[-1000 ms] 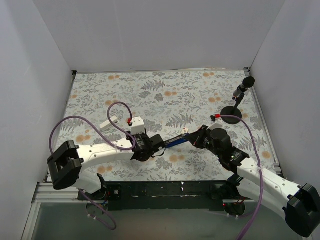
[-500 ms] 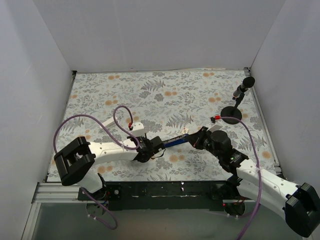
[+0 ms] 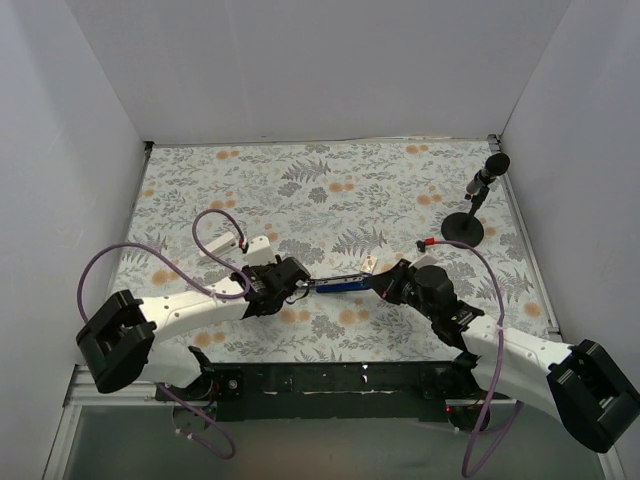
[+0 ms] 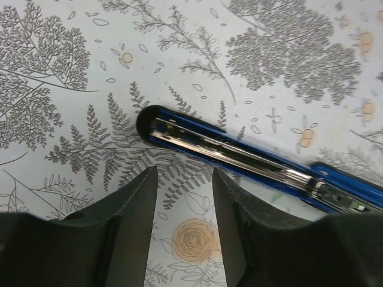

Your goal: Load the staples into the stapler

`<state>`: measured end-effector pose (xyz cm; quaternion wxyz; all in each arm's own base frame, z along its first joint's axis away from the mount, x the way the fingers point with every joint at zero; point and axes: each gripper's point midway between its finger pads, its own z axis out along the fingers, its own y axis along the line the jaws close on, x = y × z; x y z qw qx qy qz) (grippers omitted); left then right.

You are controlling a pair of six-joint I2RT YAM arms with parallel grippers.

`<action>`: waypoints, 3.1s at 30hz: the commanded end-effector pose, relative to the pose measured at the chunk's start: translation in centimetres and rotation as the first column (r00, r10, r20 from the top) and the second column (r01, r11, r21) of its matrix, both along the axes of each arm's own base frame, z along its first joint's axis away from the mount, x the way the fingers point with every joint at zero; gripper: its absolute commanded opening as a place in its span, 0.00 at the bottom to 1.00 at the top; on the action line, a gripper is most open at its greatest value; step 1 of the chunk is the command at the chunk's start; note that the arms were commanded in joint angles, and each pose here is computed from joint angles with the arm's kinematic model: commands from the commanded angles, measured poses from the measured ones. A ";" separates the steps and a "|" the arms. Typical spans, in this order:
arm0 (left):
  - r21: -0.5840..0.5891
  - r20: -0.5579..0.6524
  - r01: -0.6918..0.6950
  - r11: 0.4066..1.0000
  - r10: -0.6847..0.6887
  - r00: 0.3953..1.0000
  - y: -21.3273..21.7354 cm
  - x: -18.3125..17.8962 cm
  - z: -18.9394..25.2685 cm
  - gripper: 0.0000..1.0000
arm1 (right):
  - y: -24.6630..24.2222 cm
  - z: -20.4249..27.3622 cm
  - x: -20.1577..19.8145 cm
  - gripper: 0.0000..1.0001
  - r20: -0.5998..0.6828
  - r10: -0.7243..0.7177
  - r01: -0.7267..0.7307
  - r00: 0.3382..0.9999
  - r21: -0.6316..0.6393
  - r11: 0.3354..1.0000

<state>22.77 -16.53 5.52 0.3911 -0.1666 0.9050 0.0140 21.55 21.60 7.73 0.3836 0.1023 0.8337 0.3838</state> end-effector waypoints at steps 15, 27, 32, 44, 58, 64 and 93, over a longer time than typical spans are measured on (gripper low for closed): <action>-0.155 0.065 0.066 0.986 -0.057 0.996 -0.9 5.2 3.3 0.44 | -3.5 -13.3 -7.2 0.01 -0.458 0.140 -0.327 0.878 -0.360 0.874; -0.172 0.001 0.093 0.981 -0.094 0.996 -1.5 4.3 1.1 0.44 | -3.9 -14.4 -7.7 0.23 -0.504 0.143 -0.397 0.852 -0.441 0.805; -0.186 0.000 0.109 0.976 -0.111 0.994 -1.9 4.4 1.0 0.44 | -4.6 -13.8 -6.5 0.38 -0.466 0.101 -0.359 0.879 -0.507 0.783; -0.193 0.013 0.114 0.975 -0.113 0.993 -2.1 5.2 2.0 0.44 | -3.6 -8.9 -3.6 0.44 -0.336 0.160 -0.336 0.928 -0.575 0.746; -0.153 0.312 0.050 0.987 0.000 0.950 6.1 7.6 14.9 0.97 | 4.7 1.8 -1.2 0.69 0.004 0.713 -0.489 0.701 -0.725 0.485; -0.062 0.561 -0.011 0.998 0.044 0.827 11.1 5.3 20.3 0.98 | 9.0 3.1 -0.9 0.73 0.022 0.864 -0.540 0.503 -0.772 0.334; -0.077 0.697 -0.083 0.994 0.113 0.708 14.4 2.9 21.2 0.98 | 17.1 -2.4 1.0 0.38 -0.144 0.943 -0.637 0.301 -0.766 0.087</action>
